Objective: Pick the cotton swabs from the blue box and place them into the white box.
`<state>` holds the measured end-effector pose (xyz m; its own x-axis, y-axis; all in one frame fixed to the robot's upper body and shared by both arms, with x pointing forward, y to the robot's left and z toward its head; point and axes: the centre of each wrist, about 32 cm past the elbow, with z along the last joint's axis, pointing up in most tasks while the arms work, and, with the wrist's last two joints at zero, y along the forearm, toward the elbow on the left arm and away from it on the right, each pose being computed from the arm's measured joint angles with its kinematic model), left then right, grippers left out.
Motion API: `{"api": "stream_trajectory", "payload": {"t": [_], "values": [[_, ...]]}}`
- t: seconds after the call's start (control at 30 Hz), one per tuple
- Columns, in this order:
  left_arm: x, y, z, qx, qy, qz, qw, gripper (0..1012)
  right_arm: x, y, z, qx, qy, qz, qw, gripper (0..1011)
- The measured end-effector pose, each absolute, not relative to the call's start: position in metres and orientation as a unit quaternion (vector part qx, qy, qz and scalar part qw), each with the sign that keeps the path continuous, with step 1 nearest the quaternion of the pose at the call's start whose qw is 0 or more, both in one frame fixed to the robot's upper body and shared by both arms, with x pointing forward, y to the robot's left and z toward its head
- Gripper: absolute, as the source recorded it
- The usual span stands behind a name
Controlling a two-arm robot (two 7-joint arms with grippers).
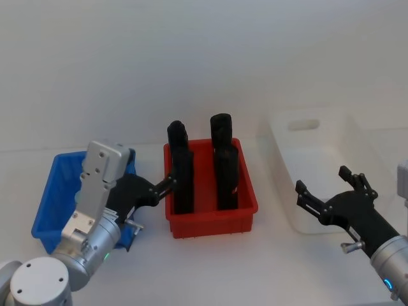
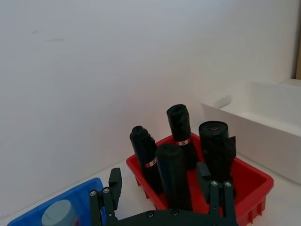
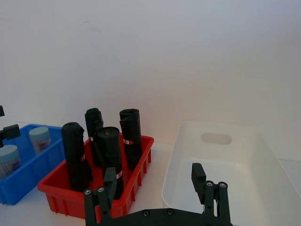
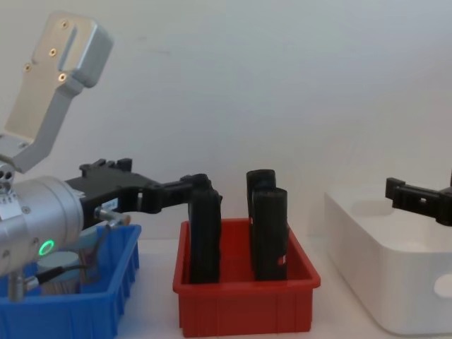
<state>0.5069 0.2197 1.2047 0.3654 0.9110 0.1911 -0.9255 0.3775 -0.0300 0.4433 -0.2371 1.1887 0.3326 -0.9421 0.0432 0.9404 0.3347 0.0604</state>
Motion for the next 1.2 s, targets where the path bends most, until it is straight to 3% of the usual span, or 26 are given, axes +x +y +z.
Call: {"api": "stream_trajectory", "payload": {"t": [0.7,1.2], "values": [[0.555,0.278,1.193,0.075,-0.001,0.603,0.794,1004,0.443,-0.237,1.189,0.012,-0.035,-0.577,0.816,1002],[0.574,0.308,1.181,0.094,0.045,0.622,0.776,1004,0.443,-0.237,1.189,0.012,-0.035,-0.577,0.816,1002]]}}
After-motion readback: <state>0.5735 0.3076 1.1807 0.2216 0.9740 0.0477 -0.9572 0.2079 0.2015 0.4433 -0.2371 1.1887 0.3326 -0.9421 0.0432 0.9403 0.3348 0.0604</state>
